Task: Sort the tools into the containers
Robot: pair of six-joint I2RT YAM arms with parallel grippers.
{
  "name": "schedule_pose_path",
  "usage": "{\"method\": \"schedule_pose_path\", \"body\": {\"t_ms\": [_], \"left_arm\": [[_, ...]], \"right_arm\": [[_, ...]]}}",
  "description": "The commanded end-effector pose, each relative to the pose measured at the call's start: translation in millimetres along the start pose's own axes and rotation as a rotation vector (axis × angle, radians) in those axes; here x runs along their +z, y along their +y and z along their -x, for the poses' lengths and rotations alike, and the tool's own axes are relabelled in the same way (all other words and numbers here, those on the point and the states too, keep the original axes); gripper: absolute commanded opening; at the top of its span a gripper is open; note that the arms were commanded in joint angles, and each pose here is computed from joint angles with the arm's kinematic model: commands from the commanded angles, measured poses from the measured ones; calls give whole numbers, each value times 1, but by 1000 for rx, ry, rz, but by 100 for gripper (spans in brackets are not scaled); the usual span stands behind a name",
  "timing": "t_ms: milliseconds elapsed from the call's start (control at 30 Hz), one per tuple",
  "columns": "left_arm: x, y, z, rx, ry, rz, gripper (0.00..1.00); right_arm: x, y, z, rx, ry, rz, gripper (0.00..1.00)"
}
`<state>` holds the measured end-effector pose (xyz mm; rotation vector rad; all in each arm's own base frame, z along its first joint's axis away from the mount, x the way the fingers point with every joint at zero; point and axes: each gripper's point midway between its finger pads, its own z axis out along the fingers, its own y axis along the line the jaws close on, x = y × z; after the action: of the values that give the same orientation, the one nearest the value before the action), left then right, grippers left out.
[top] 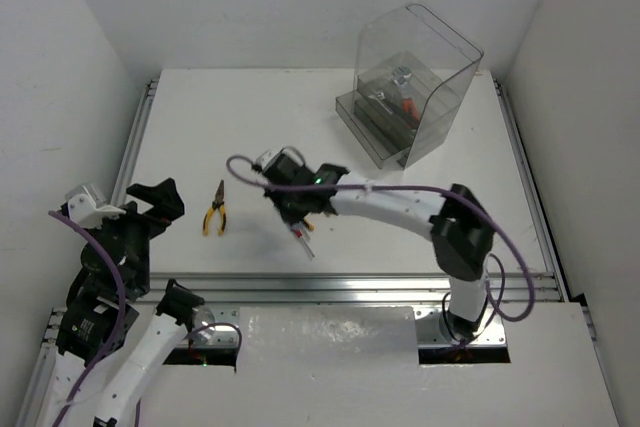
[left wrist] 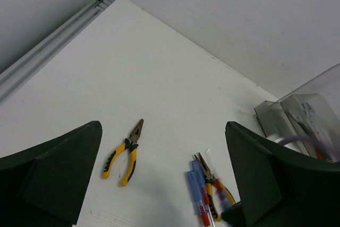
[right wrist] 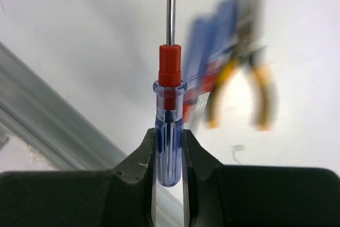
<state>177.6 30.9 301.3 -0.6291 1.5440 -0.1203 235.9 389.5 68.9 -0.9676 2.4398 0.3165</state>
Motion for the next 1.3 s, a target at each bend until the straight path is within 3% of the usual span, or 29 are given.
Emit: {"method": "schedule_pose_path", "body": {"t_ms": [0, 133, 233, 333, 433, 467, 500, 633, 767, 900, 967, 1100, 1267], "left_arm": [[3, -10, 3, 8, -12, -43, 100], [15, -20, -13, 55, 57, -49, 100], [24, -26, -25, 92, 113, -47, 100], [29, -30, -33, 116, 146, -53, 100], [30, -32, -35, 120, 152, -63, 100], [29, -32, -34, 118, 149, -65, 100], [28, -32, -33, 113, 143, -70, 100], [26, -32, -31, 109, 132, -78, 100], [27, -33, -32, 111, 137, -79, 100], [27, -31, -30, 109, 129, -71, 100], [27, -30, -30, 107, 127, -67, 100], [25, -28, -27, 100, 114, -63, 100], [22, -27, -23, 85, 97, -66, 100]], "right_arm": [[-71, -91, 74, 9, -200, -105, 0], [-97, -223, 81, 25, -167, -380, 0], [-117, -285, 92, -2, -154, -536, 0], [-118, -324, 97, 9, -150, -577, 0], [-112, -350, 97, 15, -131, -607, 17], [-113, -353, 102, 14, -135, -611, 32], [-105, -354, 99, 10, -110, -603, 37], [-117, -344, 105, 45, -156, -574, 52], [-115, -309, 104, 65, -171, -453, 55], [-85, -211, 89, 51, -145, -190, 55], [-63, -180, 65, 57, -87, -156, 54], [-30, -91, 54, 6, -94, -23, 43], [4, -35, 45, -39, -65, 3, 37]]}}
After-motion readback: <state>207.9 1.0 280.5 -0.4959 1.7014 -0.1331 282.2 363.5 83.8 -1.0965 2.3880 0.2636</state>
